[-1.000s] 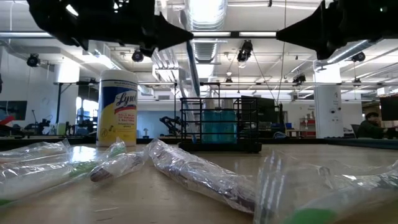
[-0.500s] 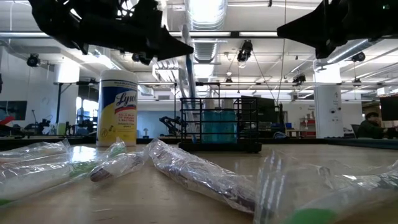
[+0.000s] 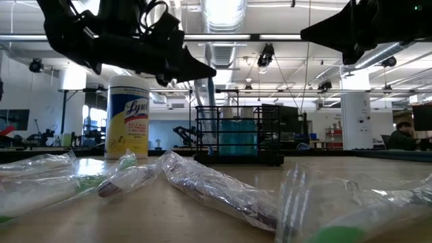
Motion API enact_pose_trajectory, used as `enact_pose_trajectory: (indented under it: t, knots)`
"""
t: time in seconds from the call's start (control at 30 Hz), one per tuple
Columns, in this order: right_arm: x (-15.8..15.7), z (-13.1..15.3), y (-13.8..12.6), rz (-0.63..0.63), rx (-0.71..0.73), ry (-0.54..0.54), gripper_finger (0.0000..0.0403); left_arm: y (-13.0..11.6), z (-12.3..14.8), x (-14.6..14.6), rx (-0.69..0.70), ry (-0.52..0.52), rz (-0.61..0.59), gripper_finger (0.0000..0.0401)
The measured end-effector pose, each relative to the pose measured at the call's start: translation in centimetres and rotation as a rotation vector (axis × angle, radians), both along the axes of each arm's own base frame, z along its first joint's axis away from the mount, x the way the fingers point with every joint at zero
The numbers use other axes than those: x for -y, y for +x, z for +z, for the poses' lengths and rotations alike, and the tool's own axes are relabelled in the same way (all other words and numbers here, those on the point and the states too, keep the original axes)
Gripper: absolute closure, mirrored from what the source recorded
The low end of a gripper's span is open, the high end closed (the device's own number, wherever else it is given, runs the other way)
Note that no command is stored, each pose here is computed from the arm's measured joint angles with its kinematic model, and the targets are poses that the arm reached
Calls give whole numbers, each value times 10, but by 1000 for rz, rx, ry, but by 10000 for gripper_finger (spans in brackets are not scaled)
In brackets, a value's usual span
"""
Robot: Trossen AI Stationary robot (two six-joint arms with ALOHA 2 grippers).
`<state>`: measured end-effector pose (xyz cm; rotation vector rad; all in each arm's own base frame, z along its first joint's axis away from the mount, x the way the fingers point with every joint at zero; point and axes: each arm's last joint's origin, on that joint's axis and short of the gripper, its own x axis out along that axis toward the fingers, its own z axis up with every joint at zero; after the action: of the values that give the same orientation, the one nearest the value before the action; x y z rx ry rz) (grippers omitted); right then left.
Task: Pick & Place toothbrushing station
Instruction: Put the top blue toothbrush into the black mesh organizer
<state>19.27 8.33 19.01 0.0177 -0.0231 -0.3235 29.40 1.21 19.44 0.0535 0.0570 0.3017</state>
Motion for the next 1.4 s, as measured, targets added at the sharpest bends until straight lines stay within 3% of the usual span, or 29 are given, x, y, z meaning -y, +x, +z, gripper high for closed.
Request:
enact_pose_trajectory:
  t: [0.73, 1.4]
  knots:
    - [0, 0, 0, 0, 0, 1, 390, 10, -30, -2, -26, -93, 91, 379]
    - [0, 0, 0, -1, -4, -11, 390, 1, -8, -1, 3, -94, 76, 192]
